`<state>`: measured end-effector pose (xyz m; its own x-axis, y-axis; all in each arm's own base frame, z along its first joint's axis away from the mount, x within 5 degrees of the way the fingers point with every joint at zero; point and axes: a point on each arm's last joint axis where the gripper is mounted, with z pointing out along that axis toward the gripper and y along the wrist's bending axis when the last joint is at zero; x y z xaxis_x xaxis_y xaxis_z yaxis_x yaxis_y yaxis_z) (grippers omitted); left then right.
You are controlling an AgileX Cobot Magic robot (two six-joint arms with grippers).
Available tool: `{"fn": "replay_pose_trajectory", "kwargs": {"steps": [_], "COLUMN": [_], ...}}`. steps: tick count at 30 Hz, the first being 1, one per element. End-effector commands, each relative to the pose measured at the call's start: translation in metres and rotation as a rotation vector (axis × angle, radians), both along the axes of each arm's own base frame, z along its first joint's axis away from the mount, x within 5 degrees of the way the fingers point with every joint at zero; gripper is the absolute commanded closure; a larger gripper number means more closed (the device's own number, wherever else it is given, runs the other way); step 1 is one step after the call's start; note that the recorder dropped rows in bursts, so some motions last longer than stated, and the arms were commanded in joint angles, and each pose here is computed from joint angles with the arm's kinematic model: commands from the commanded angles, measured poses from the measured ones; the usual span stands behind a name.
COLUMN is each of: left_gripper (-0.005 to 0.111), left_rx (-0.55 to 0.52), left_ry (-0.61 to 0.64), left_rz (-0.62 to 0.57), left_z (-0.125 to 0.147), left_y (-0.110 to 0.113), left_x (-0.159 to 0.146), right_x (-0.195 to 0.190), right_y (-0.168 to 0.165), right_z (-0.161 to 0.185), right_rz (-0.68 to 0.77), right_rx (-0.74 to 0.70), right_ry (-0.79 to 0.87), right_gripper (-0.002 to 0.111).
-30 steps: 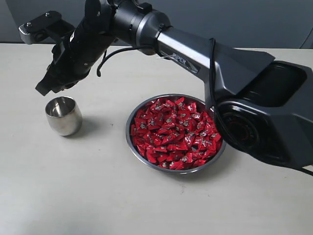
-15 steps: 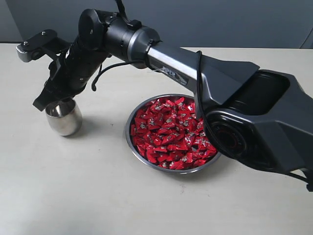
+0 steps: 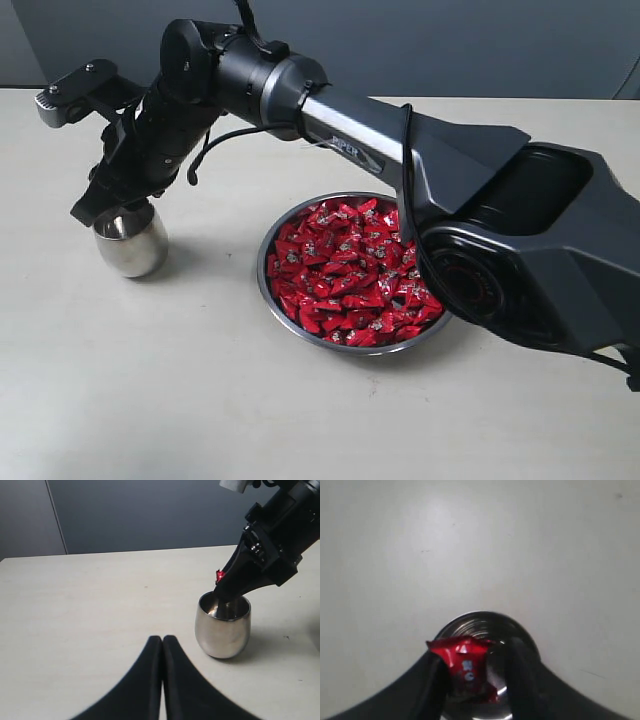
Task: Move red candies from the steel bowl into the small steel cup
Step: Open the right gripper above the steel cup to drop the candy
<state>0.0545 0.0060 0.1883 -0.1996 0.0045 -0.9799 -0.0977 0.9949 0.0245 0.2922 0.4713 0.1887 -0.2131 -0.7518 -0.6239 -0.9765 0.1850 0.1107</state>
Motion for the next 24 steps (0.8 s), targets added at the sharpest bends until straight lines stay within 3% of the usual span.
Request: {"fn": "replay_pose_trajectory", "kwargs": {"steps": [1,5,21,24], "left_gripper": [0.106,0.106,0.106,0.106], "left_rx": [-0.002,-0.002,-0.002,-0.002], "left_ry": [-0.003,-0.003,-0.003,-0.003], "left_rz": [-0.007,-0.007,-0.007,-0.007], "left_z": [-0.0009,-0.0009,-0.0009,-0.0009], "left_y": [-0.0004,-0.0004,-0.0004,-0.0004], "left_x": [-0.0001,-0.0001,-0.0001,-0.0001], "right_x": [0.0021,0.0019,0.0019,0.0018], "right_y": [-0.0006,-0.0007,-0.0007,-0.0008], "right_z": [0.0051,0.005,0.005,0.0049], "right_rz": [-0.016,-0.015,-0.017,-0.017], "right_rx": [0.01,0.008,0.008,0.007], "right_ry": [-0.013,-0.012,-0.011,-0.01], "right_gripper": [0.071,0.078,0.078,0.069]}}
